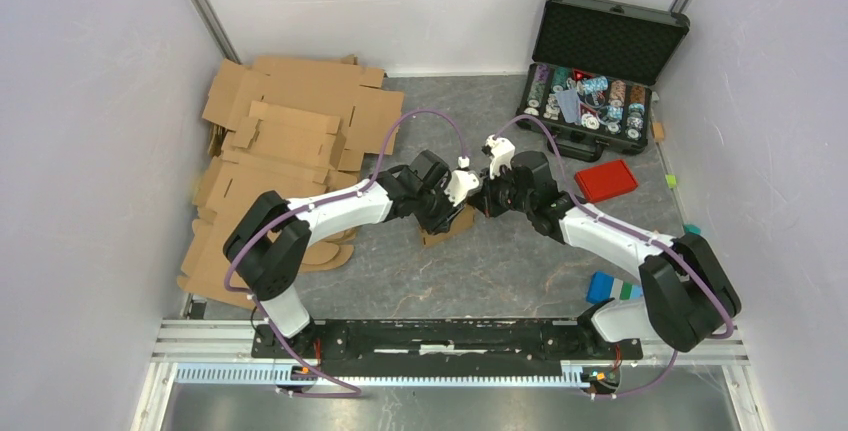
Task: Fold the paper box
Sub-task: Close the paper box at the center of the board.
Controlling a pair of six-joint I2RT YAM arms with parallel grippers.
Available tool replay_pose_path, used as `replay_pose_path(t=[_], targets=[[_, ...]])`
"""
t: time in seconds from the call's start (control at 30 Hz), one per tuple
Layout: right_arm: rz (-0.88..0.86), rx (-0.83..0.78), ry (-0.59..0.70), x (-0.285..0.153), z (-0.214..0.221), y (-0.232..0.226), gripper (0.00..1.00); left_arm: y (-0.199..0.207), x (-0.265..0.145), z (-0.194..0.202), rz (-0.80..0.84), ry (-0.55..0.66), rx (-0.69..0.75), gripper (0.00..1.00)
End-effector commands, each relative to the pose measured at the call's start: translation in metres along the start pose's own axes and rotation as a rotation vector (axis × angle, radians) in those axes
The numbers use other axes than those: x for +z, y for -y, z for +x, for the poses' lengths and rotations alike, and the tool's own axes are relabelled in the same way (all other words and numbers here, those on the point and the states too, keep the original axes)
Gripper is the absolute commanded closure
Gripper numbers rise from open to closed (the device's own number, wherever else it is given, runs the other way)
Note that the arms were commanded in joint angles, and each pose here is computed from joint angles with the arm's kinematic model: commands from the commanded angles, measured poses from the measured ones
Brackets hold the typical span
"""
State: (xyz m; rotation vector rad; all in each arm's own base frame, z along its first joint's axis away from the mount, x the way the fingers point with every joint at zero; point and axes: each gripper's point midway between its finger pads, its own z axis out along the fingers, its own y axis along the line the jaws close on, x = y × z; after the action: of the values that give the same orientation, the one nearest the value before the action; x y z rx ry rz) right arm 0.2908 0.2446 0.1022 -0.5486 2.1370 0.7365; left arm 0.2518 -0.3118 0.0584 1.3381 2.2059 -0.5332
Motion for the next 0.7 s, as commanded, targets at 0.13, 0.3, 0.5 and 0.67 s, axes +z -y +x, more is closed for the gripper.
replay_pose_path(t=[0.13, 0.3, 0.5, 0.67], targets=[[-0.018, -0.046, -0.044, -0.007, 0.021, -0.004, 1.00, 0.001, 0.010, 0.003, 0.001, -0.029, 0.039, 0.78], [-0.008, -0.046, -0.044, -0.009, 0.028, -0.001, 1.00, 0.001, 0.012, 0.003, 0.003, -0.032, 0.035, 0.78], [-0.001, -0.041, -0.057, -0.009, 0.038, 0.001, 1.00, 0.002, 0.012, 0.003, 0.004, -0.032, 0.029, 0.78], [-0.017, -0.021, -0.060, -0.011, 0.046, -0.001, 1.00, 0.001, 0.013, 0.002, 0.001, -0.032, 0.022, 0.81]])
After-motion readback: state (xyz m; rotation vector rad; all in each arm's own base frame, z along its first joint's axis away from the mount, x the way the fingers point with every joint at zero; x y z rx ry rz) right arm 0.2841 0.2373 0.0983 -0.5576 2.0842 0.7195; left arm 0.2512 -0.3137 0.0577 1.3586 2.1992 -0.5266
